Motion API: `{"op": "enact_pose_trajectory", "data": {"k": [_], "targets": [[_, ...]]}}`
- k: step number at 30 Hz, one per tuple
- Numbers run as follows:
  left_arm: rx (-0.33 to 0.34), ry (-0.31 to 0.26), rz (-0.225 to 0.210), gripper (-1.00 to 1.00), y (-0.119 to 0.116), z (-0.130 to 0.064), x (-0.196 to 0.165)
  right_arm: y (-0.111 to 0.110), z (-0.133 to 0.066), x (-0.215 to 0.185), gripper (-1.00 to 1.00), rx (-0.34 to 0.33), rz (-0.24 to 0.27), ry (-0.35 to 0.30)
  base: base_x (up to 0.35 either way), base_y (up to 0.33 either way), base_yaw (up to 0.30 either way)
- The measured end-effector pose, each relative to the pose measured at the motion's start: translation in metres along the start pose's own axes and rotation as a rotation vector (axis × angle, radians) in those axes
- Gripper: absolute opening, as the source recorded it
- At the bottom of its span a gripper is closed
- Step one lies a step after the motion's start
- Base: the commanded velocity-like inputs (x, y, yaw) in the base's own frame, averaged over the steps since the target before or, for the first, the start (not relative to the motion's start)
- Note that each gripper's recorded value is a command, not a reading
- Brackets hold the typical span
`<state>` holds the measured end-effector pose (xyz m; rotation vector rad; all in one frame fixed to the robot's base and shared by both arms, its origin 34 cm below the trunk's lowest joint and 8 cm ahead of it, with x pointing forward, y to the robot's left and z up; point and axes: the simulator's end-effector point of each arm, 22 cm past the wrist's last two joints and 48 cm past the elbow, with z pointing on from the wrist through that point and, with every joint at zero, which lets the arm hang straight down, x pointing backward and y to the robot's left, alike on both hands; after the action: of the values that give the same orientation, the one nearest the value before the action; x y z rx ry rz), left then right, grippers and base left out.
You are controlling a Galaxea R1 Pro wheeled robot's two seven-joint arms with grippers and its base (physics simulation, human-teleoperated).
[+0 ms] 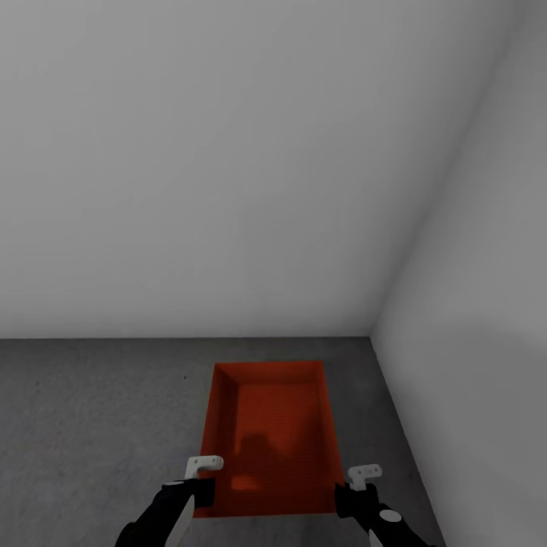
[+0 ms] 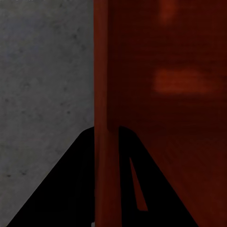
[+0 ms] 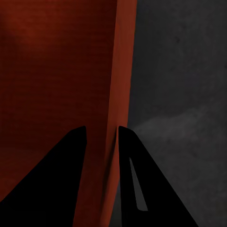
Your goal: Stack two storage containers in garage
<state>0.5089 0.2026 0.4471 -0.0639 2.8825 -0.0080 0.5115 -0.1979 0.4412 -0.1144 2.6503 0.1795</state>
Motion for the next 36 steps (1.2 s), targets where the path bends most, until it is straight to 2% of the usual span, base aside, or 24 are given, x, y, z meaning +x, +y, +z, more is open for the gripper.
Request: {"op": "enact_pose_trajectory", "data": {"k": [14, 22, 36], "targets": [[0.000, -0.001, 0.001, -1.00, 0.000, 0.000, 0.000, 0.000, 0.000, 0.000, -1.00, 0.000, 0.000, -0.001, 0.000, 0.000, 0.000], [0.000, 0.000, 0.001, -1.00, 0.000, 0.013, 0.005, -0.001, 0.012, 0.008, -1.00, 0.000, 0.000, 0.000, 0.000, 0.000, 0.000], [0.000, -0.001, 0.000, -1.00, 0.000, 0.014, 0.005, -0.001, 0.012, 0.008, -1.00, 0.000, 0.000, 0.000, 0.000, 0.000, 0.000]]}}
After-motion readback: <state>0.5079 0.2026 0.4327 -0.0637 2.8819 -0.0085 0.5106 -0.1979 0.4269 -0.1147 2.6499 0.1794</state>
